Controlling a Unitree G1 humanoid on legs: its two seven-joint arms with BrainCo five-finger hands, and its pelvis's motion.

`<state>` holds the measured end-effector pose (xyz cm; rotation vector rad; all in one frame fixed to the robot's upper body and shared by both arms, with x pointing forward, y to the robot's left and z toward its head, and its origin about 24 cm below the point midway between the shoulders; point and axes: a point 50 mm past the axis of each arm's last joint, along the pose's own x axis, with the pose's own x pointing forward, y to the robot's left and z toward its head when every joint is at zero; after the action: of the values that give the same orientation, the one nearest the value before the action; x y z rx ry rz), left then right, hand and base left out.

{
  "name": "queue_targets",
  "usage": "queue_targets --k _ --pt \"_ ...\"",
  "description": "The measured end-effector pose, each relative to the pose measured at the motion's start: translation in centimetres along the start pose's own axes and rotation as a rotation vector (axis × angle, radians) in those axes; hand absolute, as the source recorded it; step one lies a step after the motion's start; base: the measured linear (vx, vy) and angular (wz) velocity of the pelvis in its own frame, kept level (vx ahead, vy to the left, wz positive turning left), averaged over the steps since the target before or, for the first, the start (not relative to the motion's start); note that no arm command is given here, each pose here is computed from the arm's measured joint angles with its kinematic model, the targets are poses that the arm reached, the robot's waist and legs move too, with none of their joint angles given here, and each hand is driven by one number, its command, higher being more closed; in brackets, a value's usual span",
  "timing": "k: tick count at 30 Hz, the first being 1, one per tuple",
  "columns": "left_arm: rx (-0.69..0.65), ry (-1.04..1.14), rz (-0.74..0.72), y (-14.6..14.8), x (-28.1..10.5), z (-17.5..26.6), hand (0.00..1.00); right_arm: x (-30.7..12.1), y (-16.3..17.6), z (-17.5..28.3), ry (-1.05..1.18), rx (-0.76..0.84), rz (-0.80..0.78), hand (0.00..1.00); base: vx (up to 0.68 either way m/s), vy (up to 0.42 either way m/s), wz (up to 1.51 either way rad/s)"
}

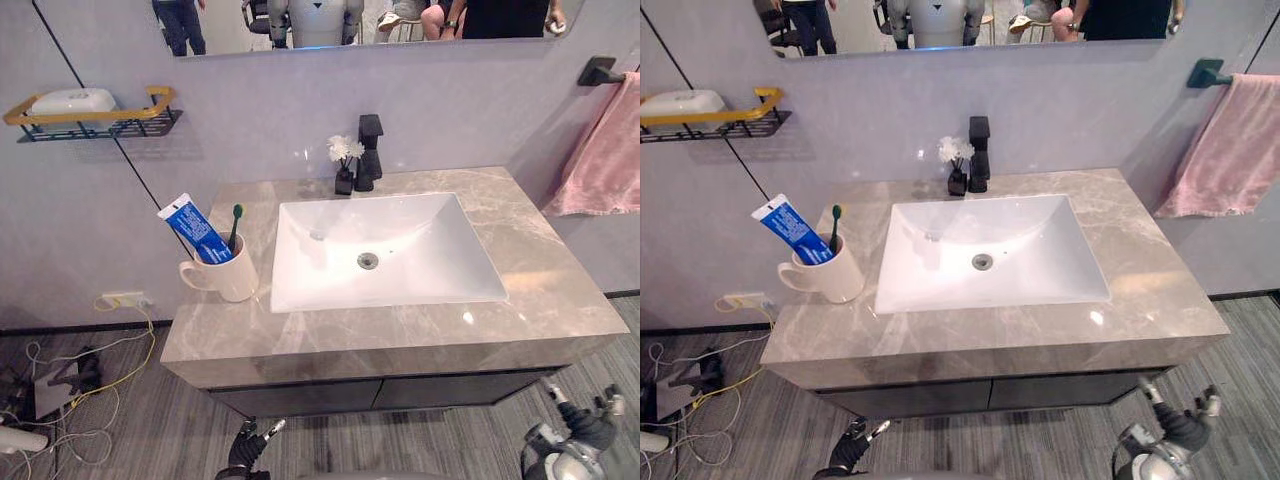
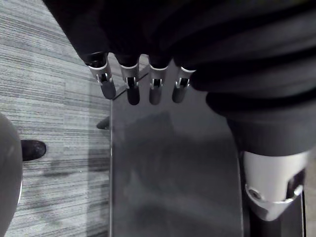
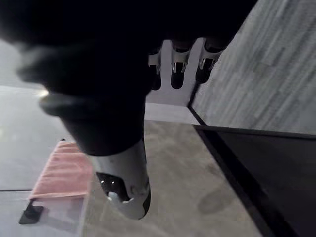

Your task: Organize washtable

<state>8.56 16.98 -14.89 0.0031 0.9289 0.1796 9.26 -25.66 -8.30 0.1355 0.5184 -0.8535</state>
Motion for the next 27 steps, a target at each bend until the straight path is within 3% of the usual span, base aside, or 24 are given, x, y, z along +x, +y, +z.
queue_targets --k 4,11,27 --pt "0.014 0.014 0.000 0.0 0.1 -0.1 0.00 -1.3 0.0 -5.2 0.234 -0.069 0.084 0.00 0.03 0.004 -0.02" --pt "0.042 0.024 -0.001 0.2 0.5 -0.1 0.00 -2.7 0.0 -9.0 0.421 -0.126 0.145 0.00 0.04 -0.006 0.05" --pt "0.098 0.011 0.021 1.1 1.1 0.8 0.00 -2.2 2.1 -9.3 0.433 -0.252 0.259 0.00 -0.01 -0.008 0.07"
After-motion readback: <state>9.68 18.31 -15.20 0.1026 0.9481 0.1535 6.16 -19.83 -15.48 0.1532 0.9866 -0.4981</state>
